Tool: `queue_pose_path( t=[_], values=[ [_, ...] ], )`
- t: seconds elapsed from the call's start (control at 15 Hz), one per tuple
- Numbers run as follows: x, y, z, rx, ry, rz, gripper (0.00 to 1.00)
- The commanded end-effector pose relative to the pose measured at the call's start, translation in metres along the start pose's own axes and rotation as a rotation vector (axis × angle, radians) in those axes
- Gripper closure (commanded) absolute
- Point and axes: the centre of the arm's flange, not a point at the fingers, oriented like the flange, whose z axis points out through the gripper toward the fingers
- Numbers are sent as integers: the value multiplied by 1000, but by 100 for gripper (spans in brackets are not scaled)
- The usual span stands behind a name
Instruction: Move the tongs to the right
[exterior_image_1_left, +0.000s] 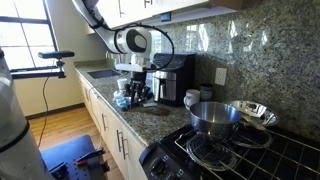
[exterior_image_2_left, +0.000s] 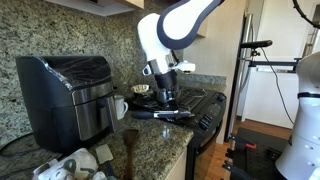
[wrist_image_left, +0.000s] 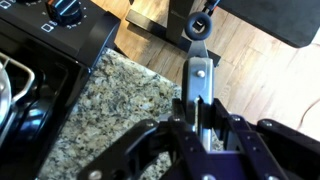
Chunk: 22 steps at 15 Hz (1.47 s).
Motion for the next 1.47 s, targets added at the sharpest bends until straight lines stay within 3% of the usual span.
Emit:
queue_pose_path(
  t=[0.0,0.8,1.4],
  values=[
    [4,8,3,3,40,120,91],
    [46,57,25,27,128,333,91],
    [49,96,29,43,140,432,91]
  ],
)
